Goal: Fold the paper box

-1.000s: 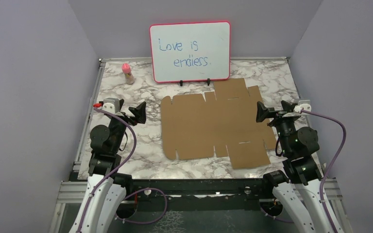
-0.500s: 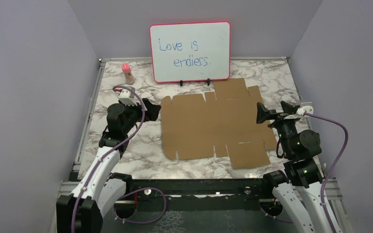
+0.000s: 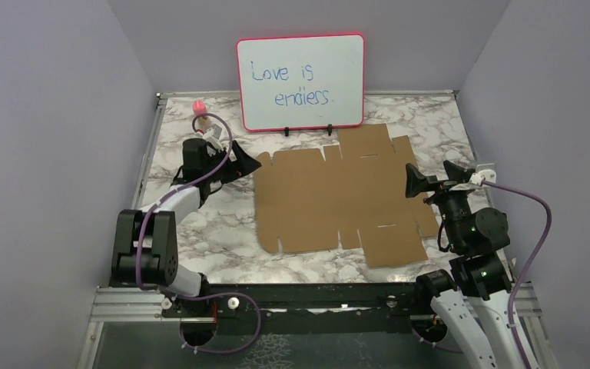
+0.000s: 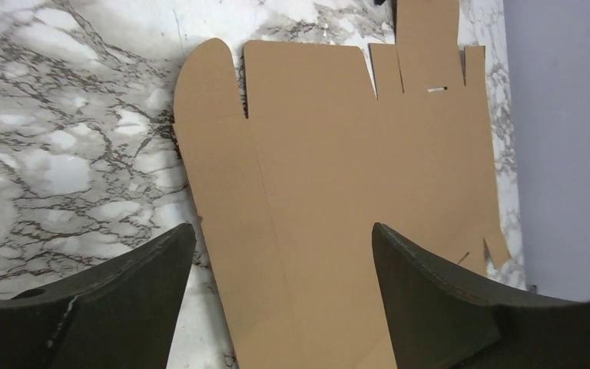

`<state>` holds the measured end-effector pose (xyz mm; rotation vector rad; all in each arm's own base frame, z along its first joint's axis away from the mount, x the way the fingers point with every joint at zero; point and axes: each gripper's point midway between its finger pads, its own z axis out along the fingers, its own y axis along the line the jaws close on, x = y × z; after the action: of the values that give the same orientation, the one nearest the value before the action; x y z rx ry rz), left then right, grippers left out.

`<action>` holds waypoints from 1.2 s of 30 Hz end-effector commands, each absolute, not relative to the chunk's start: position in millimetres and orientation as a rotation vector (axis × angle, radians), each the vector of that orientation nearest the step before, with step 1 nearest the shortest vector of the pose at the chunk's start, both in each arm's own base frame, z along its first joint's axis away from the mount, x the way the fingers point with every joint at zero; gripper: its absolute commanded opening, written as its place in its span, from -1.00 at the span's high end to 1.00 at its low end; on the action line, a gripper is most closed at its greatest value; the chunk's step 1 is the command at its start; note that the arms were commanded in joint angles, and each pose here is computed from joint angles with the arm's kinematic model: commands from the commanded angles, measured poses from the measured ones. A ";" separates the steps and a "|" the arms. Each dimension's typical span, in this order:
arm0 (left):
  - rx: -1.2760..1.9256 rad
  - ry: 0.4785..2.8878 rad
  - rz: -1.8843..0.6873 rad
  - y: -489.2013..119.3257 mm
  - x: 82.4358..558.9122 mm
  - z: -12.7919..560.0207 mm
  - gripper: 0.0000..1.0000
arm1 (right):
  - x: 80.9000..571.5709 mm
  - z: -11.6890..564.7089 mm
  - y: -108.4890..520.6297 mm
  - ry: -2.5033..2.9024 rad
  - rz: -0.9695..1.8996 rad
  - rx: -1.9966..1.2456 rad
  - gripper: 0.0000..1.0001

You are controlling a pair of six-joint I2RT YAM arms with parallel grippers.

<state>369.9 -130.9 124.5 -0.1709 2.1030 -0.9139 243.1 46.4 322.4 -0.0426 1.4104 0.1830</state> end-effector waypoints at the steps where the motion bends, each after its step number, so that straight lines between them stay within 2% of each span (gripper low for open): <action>1: -0.154 2.135 -1.070 -142.2 380.5 120.3 -0.65 | 239.9 320.6 49.5 1.419 0.194 -0.063 -1.00; 9: -0.195 2.253 -1.168 -145.0 391.6 79.2 -0.32 | 240.0 321.0 48.6 1.417 0.186 -0.064 -1.00; 14: -0.262 2.291 -1.155 -130.2 392.1 57.7 -0.24 | 239.5 320.9 48.8 1.417 0.186 -0.068 -1.00; 24: -0.274 2.327 -1.237 -138.7 385.6 37.6 -0.07 | 237.6 323.1 48.0 1.400 0.185 -0.068 -1.00; 25: -0.271 2.327 -1.248 -140.5 385.0 37.4 -0.01 | 237.2 323.7 48.6 1.398 0.188 -0.070 -1.00; 30: -0.252 2.320 -1.307 -148.5 377.0 41.7 0.54 | 238.2 321.9 52.1 1.409 0.203 -0.081 -1.00; 35: -0.228 2.285 -1.314 -149.2 370.6 59.3 1.00 | 238.0 322.5 55.0 1.411 0.219 -0.089 -1.00; 36: -0.221 2.278 -1.320 -150.0 368.2 63.7 1.00 | 238.3 322.0 55.3 1.415 0.219 -0.090 -1.00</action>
<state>376.2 -144.0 36.5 -0.2968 2.3385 -1.2687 239.7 48.5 321.9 -0.0568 1.4103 0.1939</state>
